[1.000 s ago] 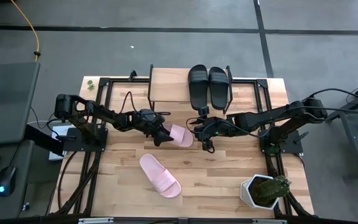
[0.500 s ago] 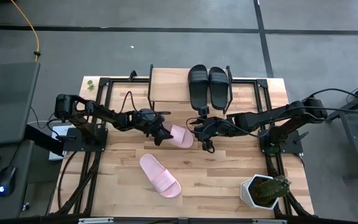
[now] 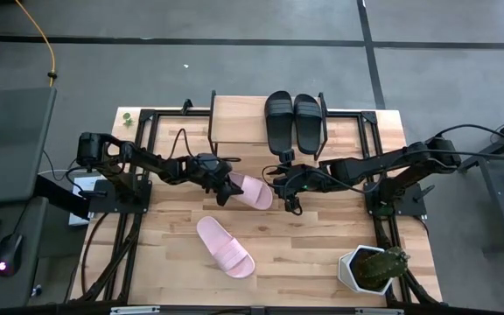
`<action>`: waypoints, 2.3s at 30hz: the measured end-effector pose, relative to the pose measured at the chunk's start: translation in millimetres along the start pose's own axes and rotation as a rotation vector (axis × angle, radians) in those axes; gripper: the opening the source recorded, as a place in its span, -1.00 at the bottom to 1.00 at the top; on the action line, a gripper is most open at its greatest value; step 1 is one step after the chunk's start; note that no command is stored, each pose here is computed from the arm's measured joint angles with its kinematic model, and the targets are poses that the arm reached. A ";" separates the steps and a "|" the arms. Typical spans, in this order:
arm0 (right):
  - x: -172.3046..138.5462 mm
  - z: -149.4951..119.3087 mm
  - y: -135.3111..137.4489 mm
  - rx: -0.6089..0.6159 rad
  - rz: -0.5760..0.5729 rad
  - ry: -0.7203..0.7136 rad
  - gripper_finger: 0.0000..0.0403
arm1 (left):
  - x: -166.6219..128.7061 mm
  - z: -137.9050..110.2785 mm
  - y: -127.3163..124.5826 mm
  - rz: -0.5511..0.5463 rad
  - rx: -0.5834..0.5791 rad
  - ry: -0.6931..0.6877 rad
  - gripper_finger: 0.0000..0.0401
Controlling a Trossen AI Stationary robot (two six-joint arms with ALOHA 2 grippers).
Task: Pick and place slides into the shelf
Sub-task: Put the top pink slipper on the shelf
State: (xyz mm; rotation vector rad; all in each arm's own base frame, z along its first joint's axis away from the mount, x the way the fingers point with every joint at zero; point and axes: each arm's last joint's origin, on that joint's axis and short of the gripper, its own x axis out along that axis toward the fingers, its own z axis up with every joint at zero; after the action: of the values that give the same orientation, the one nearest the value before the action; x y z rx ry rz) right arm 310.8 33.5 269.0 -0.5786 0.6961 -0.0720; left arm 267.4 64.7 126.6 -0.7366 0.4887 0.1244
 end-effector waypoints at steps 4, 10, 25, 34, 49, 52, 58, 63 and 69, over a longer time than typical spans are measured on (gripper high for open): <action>0.0 0.0 0.0 0.000 0.000 0.000 -0.25 | 0.0 -0.1 -0.2 -0.007 0.000 0.005 -0.97; 0.0 0.0 0.0 0.000 0.000 0.000 -0.25 | 0.0 -0.7 -1.3 -0.043 0.005 0.029 -0.97; 0.0 -1.4 0.3 -0.002 -0.004 0.017 -0.25 | 8.7 17.3 -16.7 -0.132 0.096 0.223 -0.99; 0.0 -1.8 0.4 -0.004 -0.003 0.021 -0.25 | 12.8 36.0 -32.6 -0.060 0.180 0.305 -0.99; -0.1 -3.1 0.2 -0.004 -0.022 0.041 -0.25 | 10.5 57.4 -88.1 -0.078 0.354 0.461 -1.00; -0.1 -3.9 0.1 -0.006 -0.034 0.054 -0.25 | 3.7 65.6 -95.2 -0.060 0.379 0.479 -1.00; -0.7 -5.3 -0.5 0.013 -0.094 0.089 -0.25 | -10.9 81.3 -109.8 -0.046 0.431 0.472 -1.00; -4.3 -3.8 3.4 -0.043 -0.204 0.136 -0.25 | -31.5 94.5 -124.1 -0.030 0.470 0.454 -1.00; -11.6 4.5 14.3 -0.116 -0.291 0.132 -0.25 | -55.2 113.1 -138.7 -0.025 0.488 0.403 -1.00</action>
State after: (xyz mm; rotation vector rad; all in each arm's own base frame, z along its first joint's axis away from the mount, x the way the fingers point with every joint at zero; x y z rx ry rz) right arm 302.9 50.6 271.0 -0.7896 0.7431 -0.3453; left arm 300.5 41.4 309.4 -0.2835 0.8568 -0.1686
